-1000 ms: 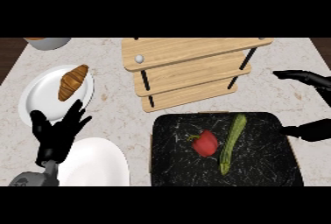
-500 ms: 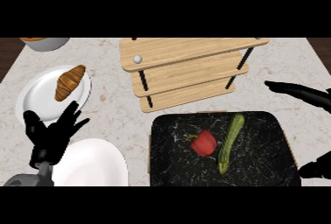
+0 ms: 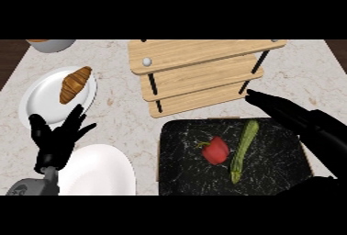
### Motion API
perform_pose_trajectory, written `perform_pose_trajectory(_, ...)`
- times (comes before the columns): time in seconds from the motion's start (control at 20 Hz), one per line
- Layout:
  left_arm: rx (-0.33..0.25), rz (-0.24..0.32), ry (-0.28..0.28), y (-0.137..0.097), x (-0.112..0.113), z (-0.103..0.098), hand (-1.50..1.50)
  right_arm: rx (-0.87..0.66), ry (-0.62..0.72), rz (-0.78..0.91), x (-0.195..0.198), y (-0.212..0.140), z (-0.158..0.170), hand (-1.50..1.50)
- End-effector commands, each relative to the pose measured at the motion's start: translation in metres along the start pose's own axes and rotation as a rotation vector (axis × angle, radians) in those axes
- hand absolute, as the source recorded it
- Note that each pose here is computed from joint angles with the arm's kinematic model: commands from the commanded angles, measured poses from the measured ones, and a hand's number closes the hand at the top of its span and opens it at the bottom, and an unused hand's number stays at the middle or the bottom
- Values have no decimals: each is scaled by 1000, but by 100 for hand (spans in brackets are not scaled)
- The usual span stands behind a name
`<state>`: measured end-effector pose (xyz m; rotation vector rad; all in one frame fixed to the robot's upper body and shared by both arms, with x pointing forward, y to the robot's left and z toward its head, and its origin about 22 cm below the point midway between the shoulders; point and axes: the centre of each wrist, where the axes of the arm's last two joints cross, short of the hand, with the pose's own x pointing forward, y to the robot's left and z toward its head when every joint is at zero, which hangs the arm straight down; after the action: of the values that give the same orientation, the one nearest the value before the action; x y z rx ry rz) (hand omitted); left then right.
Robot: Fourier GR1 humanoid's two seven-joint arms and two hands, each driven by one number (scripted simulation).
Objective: Pick the bell pepper from the tray and place it in the tiered shelf
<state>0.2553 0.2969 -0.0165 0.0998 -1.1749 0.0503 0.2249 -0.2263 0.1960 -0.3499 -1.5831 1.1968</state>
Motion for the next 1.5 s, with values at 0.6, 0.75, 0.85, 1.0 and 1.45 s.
perform_pose_trajectory(0.6, -5, 1, 63, 7, -10, -2, 0, 87, 226, 206, 29, 76, -36, -150)
perform_pose_trajectory(0.75, -14, 8, 69, -4, -13, 5, 0, 52, 250, 211, 38, 84, -35, -150)
perform_pose_trajectory(0.85, -6, -12, 58, -10, 4, -9, 0, 29, 257, 230, 23, 92, -32, -150)
perform_pose_trajectory(1.0, -17, -2, 69, -6, -15, 1, 0, 16, 277, 240, 26, 81, -38, -150)
perform_pose_trajectory(1.45, -8, -6, 63, 8, -5, 19, 0, 11, 290, 257, 6, 127, -43, -150)
